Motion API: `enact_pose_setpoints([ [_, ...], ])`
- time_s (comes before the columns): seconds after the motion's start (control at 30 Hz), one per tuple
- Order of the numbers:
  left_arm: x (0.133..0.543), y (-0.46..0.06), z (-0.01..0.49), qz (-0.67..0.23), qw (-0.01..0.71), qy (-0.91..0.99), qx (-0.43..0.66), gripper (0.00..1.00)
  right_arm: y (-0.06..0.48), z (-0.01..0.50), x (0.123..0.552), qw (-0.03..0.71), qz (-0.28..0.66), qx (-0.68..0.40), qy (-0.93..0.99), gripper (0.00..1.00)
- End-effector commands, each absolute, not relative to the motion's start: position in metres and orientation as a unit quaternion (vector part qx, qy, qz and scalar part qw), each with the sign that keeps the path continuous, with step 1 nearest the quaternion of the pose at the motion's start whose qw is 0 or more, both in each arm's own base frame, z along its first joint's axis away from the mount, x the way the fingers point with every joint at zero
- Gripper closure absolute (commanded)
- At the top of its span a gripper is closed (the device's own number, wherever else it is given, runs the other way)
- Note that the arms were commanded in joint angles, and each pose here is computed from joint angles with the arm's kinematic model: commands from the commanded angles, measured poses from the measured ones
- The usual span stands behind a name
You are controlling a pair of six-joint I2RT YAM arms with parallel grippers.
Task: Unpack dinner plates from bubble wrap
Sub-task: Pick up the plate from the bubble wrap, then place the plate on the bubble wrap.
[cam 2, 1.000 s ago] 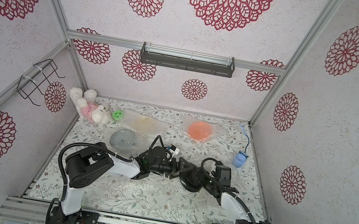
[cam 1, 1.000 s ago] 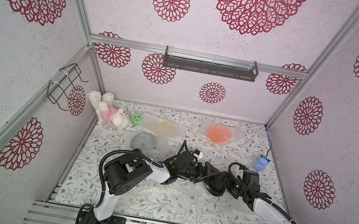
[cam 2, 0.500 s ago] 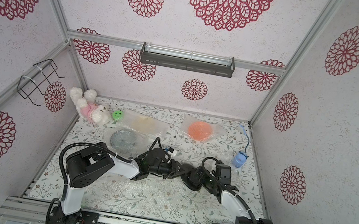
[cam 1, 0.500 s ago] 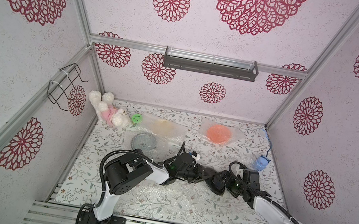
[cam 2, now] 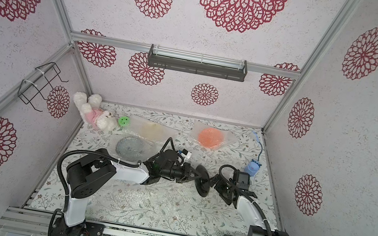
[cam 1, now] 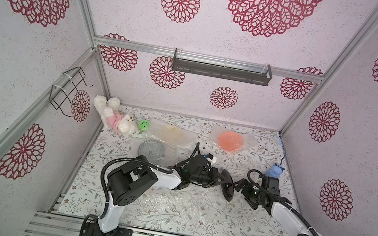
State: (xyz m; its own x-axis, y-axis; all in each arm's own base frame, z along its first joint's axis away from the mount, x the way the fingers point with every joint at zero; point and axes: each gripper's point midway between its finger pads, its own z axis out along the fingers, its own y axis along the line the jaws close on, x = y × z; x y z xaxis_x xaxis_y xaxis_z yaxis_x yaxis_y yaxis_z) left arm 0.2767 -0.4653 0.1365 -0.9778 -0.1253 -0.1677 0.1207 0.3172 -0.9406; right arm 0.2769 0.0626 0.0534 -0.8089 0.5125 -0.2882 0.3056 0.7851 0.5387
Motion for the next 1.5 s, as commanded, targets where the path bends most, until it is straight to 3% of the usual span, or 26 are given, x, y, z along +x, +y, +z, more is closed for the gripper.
enact_pose_setpoints([
  [0.0, 0.273, -0.461, 0.214, -0.595, 0.176, 0.781, 0.069, 1.00, 0.062, 0.088, 0.288, 0.241, 0.248, 0.203, 0.916, 0.01],
  [0.1, 0.268, -0.446, 0.231, -0.563, 0.207, 0.794, 0.097, 1.00, 0.060, 0.107, 0.297, 0.260, 0.253, 0.201, 0.910, 0.01],
  [0.3, 0.257, -0.397, 0.223, -0.402, 0.269, 0.858, 0.174, 1.00, 0.065, 0.122, 0.304, 0.277, 0.272, 0.192, 0.901, 0.01],
  [0.57, 0.271, -0.341, 0.180, -0.091, 0.354, 0.873, 0.322, 1.00, 0.071, 0.120, 0.306, 0.277, 0.293, 0.192, 0.895, 0.01],
  [0.73, 0.281, -0.340, 0.157, 0.039, 0.371, 0.830, 0.414, 1.00, 0.079, 0.115, 0.304, 0.264, 0.316, 0.187, 0.892, 0.01],
  [0.97, 0.280, -0.361, 0.104, 0.065, 0.286, 0.842, 0.452, 1.00, 0.081, 0.104, 0.298, 0.254, 0.318, 0.188, 0.894, 0.01],
  [1.13, 0.275, -0.371, 0.086, 0.065, 0.272, 0.842, 0.461, 0.99, 0.082, 0.103, 0.294, 0.252, 0.317, 0.185, 0.896, 0.01],
  [1.47, 0.251, -0.395, 0.050, 0.020, 0.228, 0.851, 0.474, 0.57, 0.081, 0.100, 0.291, 0.248, 0.314, 0.186, 0.897, 0.01],
])
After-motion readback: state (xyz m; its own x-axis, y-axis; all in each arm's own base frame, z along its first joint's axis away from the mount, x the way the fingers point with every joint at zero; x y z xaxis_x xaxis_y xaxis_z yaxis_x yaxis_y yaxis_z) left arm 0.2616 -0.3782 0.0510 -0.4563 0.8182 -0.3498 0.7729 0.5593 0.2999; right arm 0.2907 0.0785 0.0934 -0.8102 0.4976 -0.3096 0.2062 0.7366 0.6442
